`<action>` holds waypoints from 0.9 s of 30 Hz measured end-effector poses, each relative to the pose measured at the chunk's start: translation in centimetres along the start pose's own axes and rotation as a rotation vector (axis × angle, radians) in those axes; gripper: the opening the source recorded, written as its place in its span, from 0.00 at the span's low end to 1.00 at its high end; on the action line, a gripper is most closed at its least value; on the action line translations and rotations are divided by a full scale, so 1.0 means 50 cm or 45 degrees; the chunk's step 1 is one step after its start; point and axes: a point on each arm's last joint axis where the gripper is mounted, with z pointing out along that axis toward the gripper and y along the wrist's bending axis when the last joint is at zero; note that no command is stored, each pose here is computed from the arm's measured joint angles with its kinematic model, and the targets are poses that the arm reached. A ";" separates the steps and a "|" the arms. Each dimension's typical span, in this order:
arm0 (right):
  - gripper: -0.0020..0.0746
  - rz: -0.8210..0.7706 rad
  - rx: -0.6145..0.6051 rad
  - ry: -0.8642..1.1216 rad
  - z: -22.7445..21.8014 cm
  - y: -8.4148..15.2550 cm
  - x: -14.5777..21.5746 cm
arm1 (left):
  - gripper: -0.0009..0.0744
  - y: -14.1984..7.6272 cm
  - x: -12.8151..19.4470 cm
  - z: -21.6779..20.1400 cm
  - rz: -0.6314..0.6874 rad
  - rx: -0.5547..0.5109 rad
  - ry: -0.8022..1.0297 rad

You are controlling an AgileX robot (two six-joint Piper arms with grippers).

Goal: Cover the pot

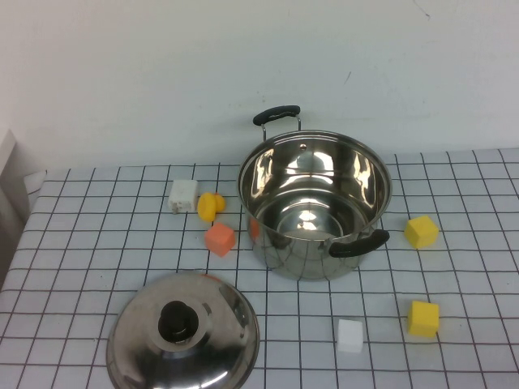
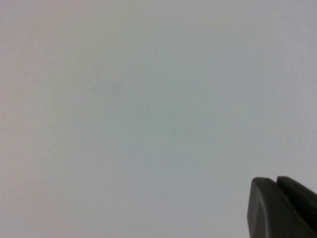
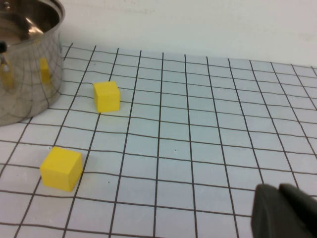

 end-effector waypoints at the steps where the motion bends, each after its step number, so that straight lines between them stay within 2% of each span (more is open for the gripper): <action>1: 0.04 0.000 0.000 0.000 0.000 0.000 0.000 | 0.01 -0.007 -0.016 0.009 0.013 -0.002 0.026; 5: 0.04 0.000 0.000 0.000 0.000 0.000 0.000 | 0.01 -0.025 -0.058 0.058 0.051 -0.015 0.113; 10: 0.04 0.000 0.000 0.000 0.000 0.000 0.000 | 0.01 -0.022 -0.045 0.124 0.089 -0.056 0.237; 13: 0.04 0.000 0.000 0.000 0.000 0.000 0.000 | 0.01 -0.012 -0.019 0.164 0.072 -0.089 0.286; 18: 0.04 0.000 0.000 0.000 0.000 0.000 0.000 | 0.01 0.008 0.040 0.216 -0.074 -0.169 0.422; 20: 0.04 0.000 0.000 0.000 0.000 0.000 0.000 | 0.01 0.017 0.073 0.234 -0.064 -0.189 0.514; 24: 0.04 0.000 0.000 0.000 0.000 0.000 0.000 | 0.01 0.034 0.140 0.261 0.059 -0.182 0.710; 27: 0.04 0.000 0.000 0.000 0.000 0.000 0.000 | 0.01 0.045 0.188 0.273 0.028 -0.204 0.828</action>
